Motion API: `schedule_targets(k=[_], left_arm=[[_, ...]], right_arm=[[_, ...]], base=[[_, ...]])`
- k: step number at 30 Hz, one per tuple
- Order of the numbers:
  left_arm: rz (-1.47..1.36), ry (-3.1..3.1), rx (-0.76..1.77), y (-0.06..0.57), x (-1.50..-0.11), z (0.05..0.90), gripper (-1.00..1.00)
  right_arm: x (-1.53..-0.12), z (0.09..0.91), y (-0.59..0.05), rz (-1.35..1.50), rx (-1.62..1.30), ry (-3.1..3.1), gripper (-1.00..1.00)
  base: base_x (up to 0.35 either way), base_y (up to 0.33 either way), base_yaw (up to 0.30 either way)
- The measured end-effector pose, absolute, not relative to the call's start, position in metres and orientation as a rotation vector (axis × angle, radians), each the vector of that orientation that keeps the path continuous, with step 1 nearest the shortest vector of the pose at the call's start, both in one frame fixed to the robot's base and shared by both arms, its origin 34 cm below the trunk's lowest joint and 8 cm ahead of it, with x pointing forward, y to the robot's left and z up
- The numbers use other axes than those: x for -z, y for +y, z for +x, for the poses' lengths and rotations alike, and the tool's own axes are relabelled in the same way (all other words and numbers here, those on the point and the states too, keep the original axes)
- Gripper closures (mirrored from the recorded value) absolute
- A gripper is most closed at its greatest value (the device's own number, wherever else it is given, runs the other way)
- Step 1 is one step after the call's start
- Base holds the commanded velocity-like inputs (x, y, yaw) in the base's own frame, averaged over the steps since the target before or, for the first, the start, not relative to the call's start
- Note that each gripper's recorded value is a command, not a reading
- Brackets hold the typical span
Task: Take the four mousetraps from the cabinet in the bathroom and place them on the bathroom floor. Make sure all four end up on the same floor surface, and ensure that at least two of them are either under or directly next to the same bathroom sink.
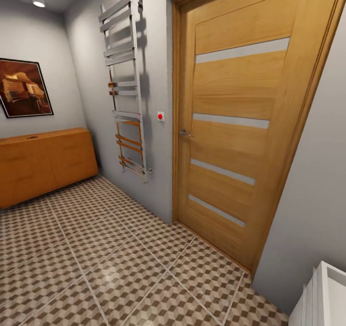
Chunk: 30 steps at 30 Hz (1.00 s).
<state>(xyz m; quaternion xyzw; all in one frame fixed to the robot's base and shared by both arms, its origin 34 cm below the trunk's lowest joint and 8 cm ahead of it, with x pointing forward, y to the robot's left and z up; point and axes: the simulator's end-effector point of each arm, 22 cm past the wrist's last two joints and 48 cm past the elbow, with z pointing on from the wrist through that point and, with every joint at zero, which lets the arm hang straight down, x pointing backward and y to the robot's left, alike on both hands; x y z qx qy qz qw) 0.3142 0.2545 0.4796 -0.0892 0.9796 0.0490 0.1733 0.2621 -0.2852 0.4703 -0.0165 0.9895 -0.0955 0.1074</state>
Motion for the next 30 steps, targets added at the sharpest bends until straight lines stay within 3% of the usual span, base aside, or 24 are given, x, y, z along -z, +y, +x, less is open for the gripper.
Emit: schedule_targets(k=[30], left_arm=[[-0.253, 2.778, -0.139, 0.2543, -0.4796, 0.3141, -1.00]], right_arm=[[-0.4703, 0.2621, -0.2853, -0.049, 0.282, 2.912, -1.00]], base=[[0.000, 0.000, 0.278]])
